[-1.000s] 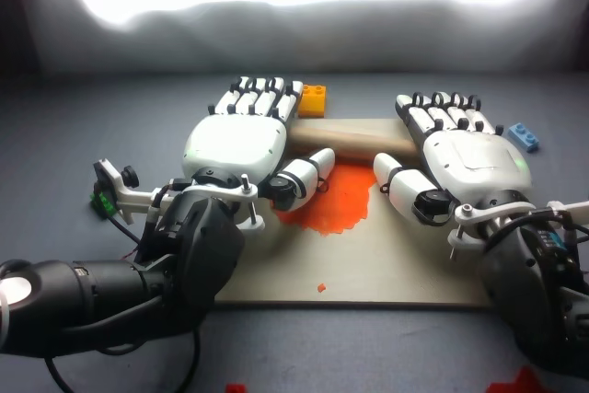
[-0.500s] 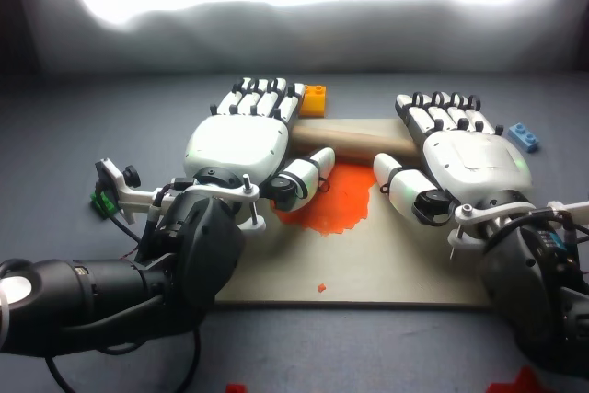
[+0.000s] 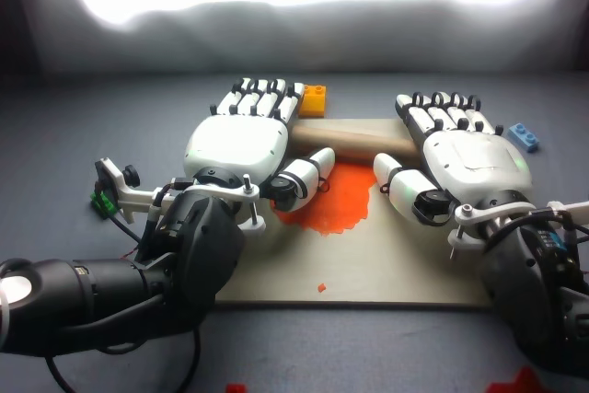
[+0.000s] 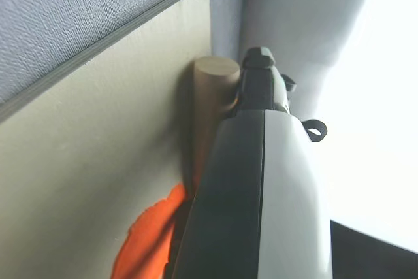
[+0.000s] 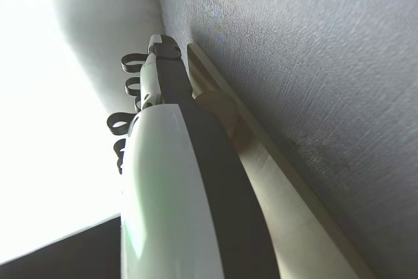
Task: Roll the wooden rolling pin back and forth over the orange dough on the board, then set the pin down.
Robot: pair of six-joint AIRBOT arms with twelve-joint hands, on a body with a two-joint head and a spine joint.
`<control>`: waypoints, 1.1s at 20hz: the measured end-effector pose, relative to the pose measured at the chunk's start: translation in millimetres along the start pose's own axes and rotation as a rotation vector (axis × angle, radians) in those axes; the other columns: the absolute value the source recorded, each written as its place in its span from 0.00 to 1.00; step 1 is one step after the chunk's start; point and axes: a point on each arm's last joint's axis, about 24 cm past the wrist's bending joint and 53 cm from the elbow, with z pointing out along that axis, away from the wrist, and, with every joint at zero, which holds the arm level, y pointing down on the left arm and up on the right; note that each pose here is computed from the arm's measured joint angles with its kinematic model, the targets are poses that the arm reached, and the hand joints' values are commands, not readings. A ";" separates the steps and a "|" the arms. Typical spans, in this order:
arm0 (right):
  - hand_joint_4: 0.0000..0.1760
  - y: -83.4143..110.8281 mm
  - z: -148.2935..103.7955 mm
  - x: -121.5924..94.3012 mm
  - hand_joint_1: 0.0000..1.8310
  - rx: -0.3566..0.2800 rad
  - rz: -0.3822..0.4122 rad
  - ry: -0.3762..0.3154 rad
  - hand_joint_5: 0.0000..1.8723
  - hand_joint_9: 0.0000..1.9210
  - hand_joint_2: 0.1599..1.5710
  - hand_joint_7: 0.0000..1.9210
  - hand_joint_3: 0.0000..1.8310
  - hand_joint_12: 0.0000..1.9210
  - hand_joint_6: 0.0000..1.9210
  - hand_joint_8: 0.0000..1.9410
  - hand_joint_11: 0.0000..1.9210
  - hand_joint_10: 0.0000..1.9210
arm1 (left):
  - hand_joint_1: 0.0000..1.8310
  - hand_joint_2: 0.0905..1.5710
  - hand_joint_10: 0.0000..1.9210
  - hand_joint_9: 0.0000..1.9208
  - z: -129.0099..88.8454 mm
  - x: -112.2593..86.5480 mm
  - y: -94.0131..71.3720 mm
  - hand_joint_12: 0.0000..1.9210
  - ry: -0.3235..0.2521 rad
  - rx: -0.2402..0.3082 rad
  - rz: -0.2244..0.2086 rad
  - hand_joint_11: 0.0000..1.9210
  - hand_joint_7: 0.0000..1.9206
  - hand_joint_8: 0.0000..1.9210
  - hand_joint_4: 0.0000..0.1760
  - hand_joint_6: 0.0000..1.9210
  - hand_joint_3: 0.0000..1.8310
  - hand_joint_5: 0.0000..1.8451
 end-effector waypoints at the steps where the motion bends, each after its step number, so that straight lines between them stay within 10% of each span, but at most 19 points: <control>1: 0.00 0.0 0.0 -0.1 0.00 0.000 0.000 0.000 0.05 0.00 0.96 0.03 0.00 0.00 0.00 0.00 0.00 0.00 | 0.00 0.91 0.00 0.00 0.0 0.2 0.0 0.00 0.001 0.000 0.000 0.00 0.00 0.00 0.00 0.00 0.00 0.01; 22: 0.00 1.2 -0.1 -0.7 0.00 -0.005 -0.003 -0.003 0.12 0.07 0.97 0.11 0.00 0.09 0.01 0.00 0.00 0.01 | 0.00 0.92 0.01 0.03 -0.4 0.9 -1.5 0.00 0.007 -0.001 -0.003 0.00 0.06 0.01 0.00 0.01 0.00 0.05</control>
